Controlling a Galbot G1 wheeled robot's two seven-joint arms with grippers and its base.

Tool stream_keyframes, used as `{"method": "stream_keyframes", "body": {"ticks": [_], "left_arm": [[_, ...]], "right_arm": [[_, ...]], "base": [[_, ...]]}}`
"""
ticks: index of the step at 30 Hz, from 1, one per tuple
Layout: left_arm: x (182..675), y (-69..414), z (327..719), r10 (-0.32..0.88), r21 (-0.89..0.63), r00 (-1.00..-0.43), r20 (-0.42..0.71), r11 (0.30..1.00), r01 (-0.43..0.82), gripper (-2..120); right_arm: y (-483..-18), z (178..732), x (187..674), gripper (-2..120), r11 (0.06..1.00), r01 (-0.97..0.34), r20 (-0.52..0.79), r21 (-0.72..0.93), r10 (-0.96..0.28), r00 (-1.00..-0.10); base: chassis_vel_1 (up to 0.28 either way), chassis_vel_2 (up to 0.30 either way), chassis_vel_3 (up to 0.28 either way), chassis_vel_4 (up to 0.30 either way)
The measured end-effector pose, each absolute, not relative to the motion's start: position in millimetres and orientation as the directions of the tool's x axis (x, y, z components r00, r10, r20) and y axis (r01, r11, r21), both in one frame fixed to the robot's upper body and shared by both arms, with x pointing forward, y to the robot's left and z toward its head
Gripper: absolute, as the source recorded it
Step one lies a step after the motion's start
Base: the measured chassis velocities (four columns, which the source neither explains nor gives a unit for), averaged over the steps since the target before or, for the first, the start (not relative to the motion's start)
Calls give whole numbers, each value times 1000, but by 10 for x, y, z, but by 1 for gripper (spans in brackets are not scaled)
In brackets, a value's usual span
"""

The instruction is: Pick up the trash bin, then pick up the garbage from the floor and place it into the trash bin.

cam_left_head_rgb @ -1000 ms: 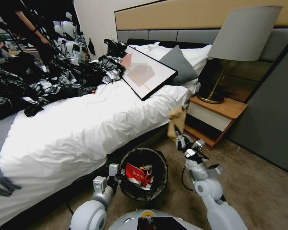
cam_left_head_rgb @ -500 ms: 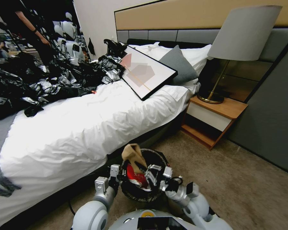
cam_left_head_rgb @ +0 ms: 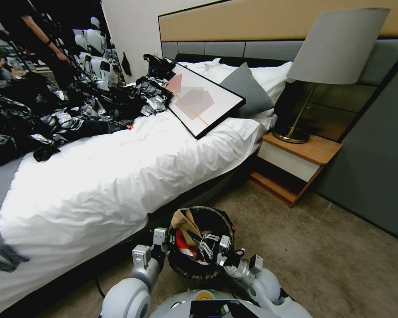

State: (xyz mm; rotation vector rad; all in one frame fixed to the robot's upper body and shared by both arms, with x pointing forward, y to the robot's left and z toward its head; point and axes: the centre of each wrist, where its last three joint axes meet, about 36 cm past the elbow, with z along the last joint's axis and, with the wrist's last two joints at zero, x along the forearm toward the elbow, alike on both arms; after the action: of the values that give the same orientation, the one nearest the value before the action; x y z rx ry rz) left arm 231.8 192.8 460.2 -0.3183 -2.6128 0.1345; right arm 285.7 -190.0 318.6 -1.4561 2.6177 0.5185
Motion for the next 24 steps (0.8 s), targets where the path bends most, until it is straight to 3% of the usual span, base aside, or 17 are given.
{"method": "stream_keyframes", "body": {"ticks": [11, 24], "left_arm": [[2329, 1936, 4608, 247, -152, -850, 466, 968, 198, 0], [2341, 1948, 4613, 247, -154, -852, 461, 968, 197, 0]], "right_arm": [[-2001, 3150, 2907, 4, 520, -823, -236, 229, -791, -565], [-2046, 3164, 2894, 52, 533, -818, -231, 215, -786, -573]], "base": [[0, 0, 0, 0], [0, 0, 0, 0]]}}
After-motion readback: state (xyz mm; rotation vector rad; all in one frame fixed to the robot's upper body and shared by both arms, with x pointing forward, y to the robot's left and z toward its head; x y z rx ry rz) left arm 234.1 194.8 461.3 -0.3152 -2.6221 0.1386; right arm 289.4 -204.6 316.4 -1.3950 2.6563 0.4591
